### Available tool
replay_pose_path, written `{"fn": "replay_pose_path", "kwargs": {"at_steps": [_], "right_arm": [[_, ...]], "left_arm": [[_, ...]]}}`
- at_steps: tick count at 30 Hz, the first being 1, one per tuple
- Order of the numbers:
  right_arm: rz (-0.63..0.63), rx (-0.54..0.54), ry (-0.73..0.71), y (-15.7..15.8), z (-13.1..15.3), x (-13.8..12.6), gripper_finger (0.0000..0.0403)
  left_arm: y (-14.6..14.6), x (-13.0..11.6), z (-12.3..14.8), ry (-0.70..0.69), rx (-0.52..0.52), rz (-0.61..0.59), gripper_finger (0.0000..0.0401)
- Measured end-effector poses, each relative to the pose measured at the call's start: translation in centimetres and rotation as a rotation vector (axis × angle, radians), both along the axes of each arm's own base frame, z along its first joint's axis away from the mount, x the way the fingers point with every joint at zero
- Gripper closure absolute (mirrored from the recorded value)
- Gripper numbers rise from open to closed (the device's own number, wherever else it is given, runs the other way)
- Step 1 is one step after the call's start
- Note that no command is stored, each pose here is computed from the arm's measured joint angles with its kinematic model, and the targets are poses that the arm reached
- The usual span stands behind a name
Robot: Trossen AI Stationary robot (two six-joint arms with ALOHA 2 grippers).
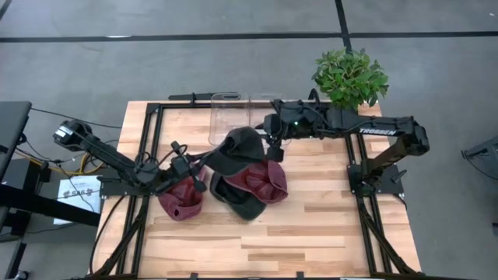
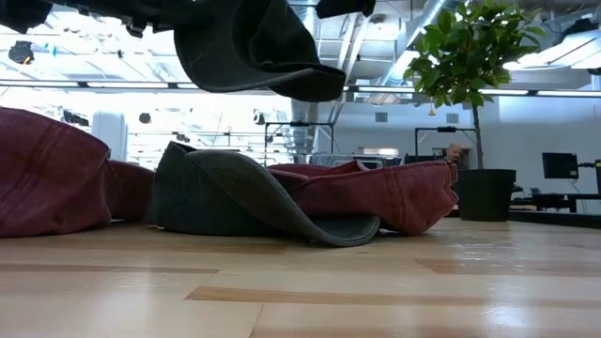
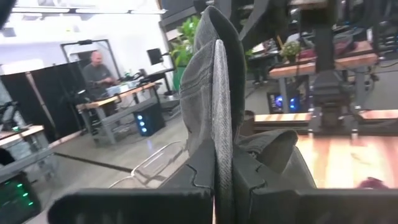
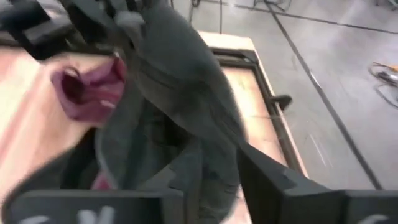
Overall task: Pick & Place hat
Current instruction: Put the right black cap into the right transparent bin
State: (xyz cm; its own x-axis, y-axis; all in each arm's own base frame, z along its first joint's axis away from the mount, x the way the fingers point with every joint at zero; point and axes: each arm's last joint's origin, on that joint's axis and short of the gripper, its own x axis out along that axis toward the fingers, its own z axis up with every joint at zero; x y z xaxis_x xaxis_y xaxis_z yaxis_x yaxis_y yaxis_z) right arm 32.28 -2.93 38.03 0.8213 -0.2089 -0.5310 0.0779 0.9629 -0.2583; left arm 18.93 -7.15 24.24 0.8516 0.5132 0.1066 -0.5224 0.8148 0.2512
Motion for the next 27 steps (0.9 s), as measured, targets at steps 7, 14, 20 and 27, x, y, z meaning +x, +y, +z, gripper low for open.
{"fn": "replay_pose_path", "kwargs": {"at_steps": [7, 14, 20, 27], "right_arm": [[-0.065, -0.046, 0.070, 0.1, -0.5, -0.4, 0.0225], [-0.054, -0.045, 0.082, 0.4, -0.8, -0.1, 0.0192], [0.042, 0.016, 0.085, 0.9, -1.4, 0.7, 0.0186], [0.054, 0.001, 0.112, 0.9, -2.5, 1.7, 0.0194]], "left_arm": [[-0.7, -0.3, 0.1, -0.006, -0.003, -0.036, 0.0385], [-1.0, -0.3, 0.3, -0.038, -0.020, -0.095, 0.0385], [-1.0, -0.3, 0.5, -0.069, -0.027, -0.136, 0.0384], [-1.0, -0.3, 0.6, -0.073, -0.028, -0.140, 0.0384]]}}
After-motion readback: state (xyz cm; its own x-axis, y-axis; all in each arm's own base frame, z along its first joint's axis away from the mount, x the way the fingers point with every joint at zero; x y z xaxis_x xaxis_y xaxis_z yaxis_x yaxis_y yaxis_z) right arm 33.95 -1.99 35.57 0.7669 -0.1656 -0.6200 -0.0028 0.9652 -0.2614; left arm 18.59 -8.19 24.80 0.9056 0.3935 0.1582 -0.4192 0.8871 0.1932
